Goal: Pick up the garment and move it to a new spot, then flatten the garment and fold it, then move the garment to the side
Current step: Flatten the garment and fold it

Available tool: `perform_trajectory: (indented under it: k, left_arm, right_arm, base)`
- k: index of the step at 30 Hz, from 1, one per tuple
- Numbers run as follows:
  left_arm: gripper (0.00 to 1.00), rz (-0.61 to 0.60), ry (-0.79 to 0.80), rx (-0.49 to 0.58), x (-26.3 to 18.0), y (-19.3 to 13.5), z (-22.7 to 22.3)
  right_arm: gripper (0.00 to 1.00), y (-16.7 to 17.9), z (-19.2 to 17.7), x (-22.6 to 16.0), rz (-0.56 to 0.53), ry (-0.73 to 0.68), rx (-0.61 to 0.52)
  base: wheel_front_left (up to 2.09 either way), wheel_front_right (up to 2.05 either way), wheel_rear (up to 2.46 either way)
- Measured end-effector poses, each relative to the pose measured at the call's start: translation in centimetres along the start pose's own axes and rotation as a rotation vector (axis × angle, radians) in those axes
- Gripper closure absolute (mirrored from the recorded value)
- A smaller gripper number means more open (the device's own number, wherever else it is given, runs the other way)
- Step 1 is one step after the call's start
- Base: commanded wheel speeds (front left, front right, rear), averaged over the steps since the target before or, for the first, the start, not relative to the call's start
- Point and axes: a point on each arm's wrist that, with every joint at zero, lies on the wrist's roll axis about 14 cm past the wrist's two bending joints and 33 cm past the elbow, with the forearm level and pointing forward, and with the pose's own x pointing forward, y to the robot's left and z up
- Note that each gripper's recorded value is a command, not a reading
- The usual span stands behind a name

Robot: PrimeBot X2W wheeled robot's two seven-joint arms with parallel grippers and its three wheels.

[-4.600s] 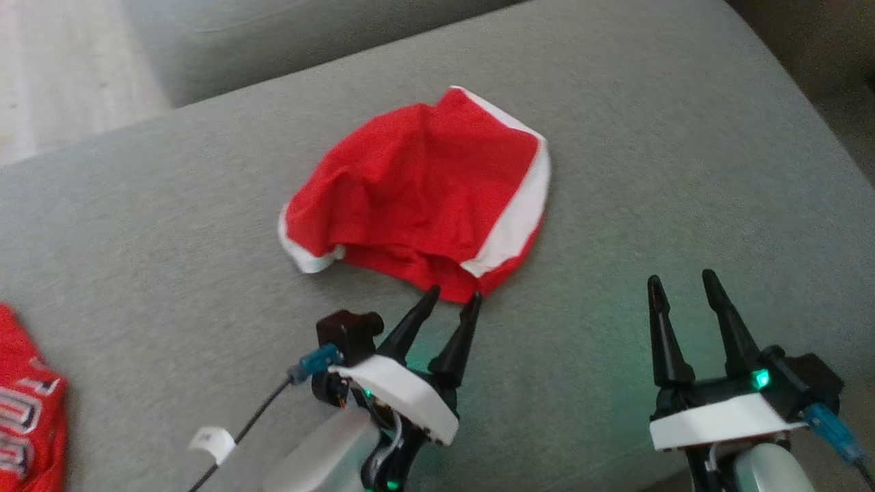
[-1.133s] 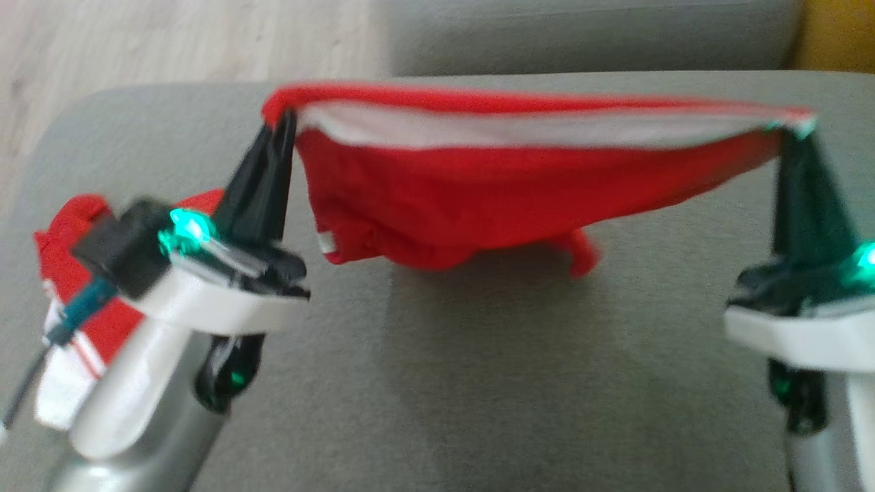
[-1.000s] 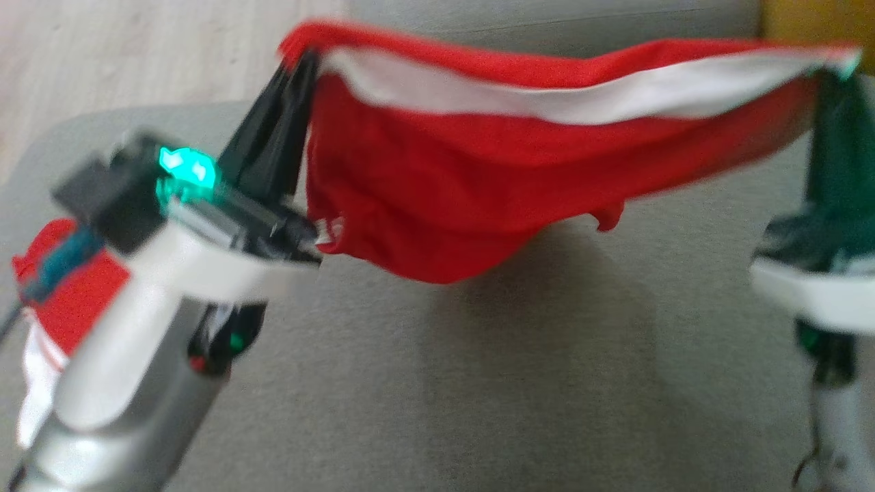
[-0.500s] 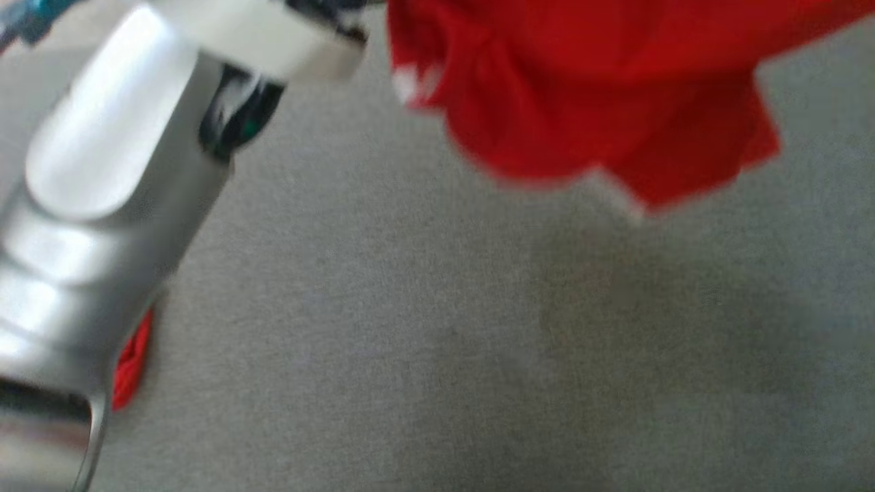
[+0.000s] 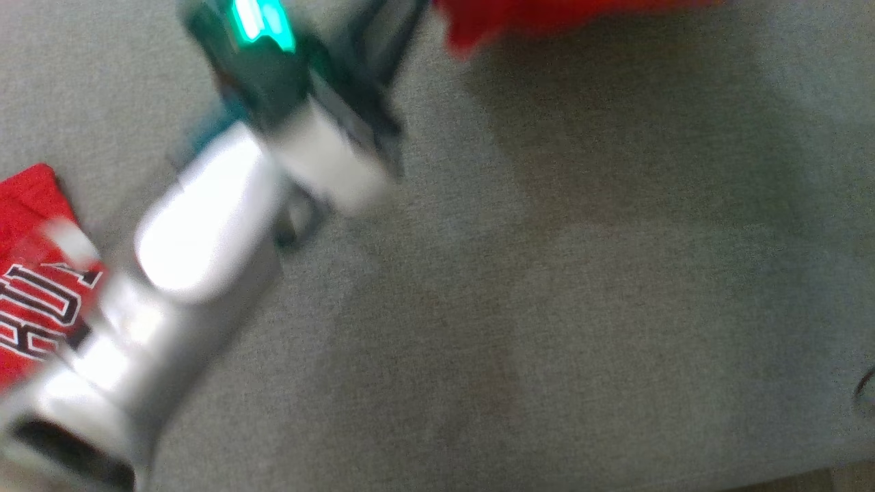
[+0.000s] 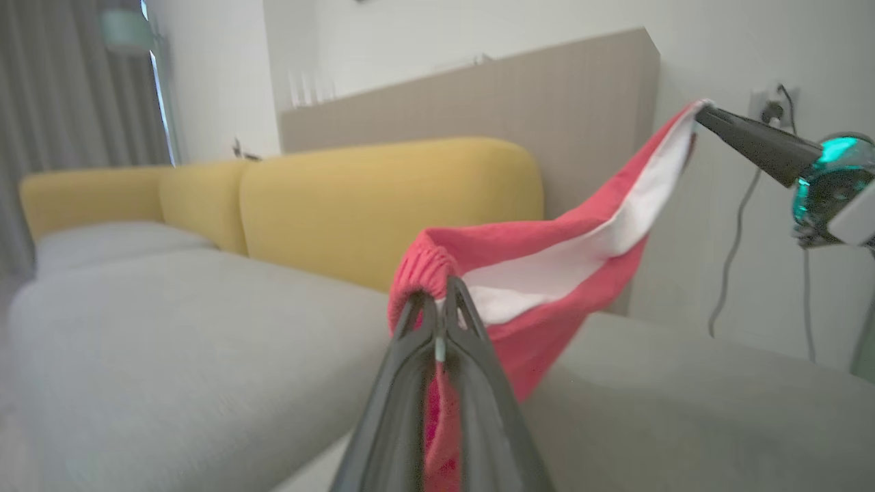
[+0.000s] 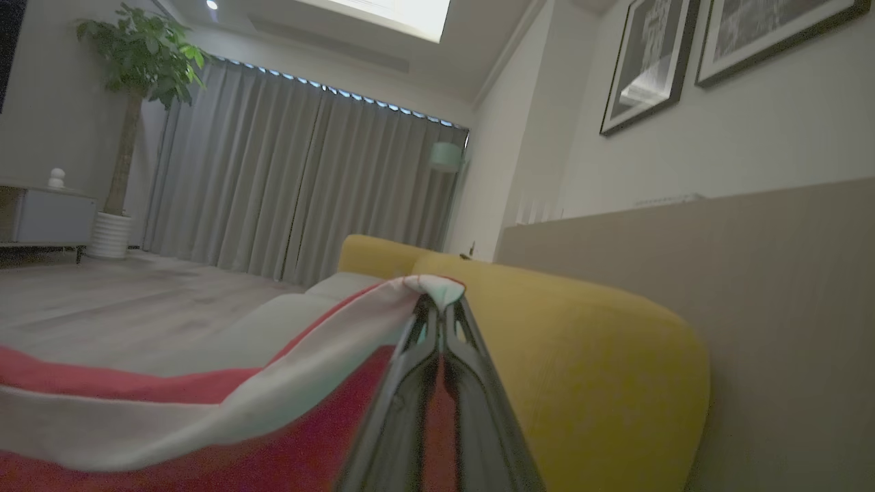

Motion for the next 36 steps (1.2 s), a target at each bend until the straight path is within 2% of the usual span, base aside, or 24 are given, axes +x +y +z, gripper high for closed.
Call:
perform_trajectory:
  k: [3, 7, 10, 15, 20, 24, 31, 36]
  left_arm:
    - [1.0, -0.059, 0.118, -0.109, -2.9, -4.8, -5.0]
    - [1.0, -0.143, 0.279, -0.321, -7.7, -12.1, -9.8]
    - [1.0, -0.149, 0.351, -0.386, -10.5, -13.9, -11.1]
    - [1.0, -0.178, 0.355, -0.443, -11.7, -16.1, -10.3]
    - [1.0, -0.172, 0.309, -0.483, -11.3, -16.4, -8.7]
    - [1.0, -0.121, 0.242, -0.509, -9.8, -14.7, -7.3]
    - [1.0, -0.079, 0.154, -0.492, -6.9, -11.9, -5.5]
    - [1.0, -0.015, 0.165, -0.459, -5.7, -9.6, -6.5]
  right_arm:
    - [1.0, 0.1, -2.8, -3.6, -0.032, 0.117, 0.035]
    - [1.0, -1.6, -3.2, -7.3, -0.1, 0.184, 0.034]
    - [1.0, -2.6, -2.6, -10.2, -0.143, 0.216, 0.028]
    - [1.0, -4.3, -3.0, -14.9, -0.197, 0.308, -0.003]
    - [1.0, -4.4, -3.7, -16.1, -0.203, 0.348, -0.005]
    - [1.0, -4.3, -5.7, -16.4, -0.206, 0.403, 0.012]
    - [1.0, -3.6, -7.5, -13.3, -0.201, 0.388, 0.048]
    - [1.0, -2.9, -10.2, -11.5, -0.175, 0.429, 0.063]
  base:
    - [0.0, 0.0, 0.0]
    - [0.0, 0.0, 0.0]
    - [0.0, 0.0, 0.0]
    - [0.0, 0.0, 0.0]
    - [0.0, 0.0, 0.0]
    - [0.0, 0.0, 0.0]
    - [0.0, 0.0, 0.0]
    - [0.0, 0.0, 0.0]
